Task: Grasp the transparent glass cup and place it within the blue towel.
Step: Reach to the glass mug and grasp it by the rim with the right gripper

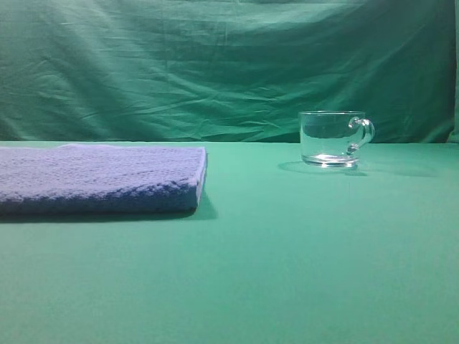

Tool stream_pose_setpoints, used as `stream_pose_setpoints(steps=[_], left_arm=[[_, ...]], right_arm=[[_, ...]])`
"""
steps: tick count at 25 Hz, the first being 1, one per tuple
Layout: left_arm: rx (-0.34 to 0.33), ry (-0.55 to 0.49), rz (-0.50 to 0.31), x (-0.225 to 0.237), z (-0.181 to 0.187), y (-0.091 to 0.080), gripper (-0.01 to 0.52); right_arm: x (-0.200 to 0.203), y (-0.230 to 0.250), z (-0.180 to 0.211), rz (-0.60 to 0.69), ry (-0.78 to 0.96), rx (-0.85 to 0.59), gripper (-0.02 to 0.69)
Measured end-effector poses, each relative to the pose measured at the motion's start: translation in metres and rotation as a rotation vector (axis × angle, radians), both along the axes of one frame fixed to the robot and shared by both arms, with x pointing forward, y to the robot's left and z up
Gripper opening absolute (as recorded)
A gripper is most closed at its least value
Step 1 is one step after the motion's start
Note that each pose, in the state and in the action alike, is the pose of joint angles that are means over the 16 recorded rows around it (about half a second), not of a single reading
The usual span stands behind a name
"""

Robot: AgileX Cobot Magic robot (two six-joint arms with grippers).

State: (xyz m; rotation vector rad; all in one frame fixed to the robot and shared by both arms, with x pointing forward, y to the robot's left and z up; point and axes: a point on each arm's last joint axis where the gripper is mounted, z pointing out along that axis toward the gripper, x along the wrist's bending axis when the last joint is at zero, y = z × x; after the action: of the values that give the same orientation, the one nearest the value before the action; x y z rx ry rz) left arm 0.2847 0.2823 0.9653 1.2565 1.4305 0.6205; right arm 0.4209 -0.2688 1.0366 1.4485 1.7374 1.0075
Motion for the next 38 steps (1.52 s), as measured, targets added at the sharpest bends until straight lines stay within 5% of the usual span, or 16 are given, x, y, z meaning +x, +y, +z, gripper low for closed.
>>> stream_pose_setpoints(steps=[13,29,38], left_arm=[[0.0,0.0,0.0,0.0,0.0,0.0,0.0],[0.0,0.0,0.0,0.0,0.0,0.0,0.0],[0.0,0.0,0.0,0.0,0.0,0.0,0.0]], right_arm=[[0.103,0.028,0.005,0.14,0.397,-0.143,0.072],[0.193,0.069,-0.026,0.299,0.576,-0.251,0.572],[0.217,0.078,-0.064,0.309,0.617,-0.259,0.587]])
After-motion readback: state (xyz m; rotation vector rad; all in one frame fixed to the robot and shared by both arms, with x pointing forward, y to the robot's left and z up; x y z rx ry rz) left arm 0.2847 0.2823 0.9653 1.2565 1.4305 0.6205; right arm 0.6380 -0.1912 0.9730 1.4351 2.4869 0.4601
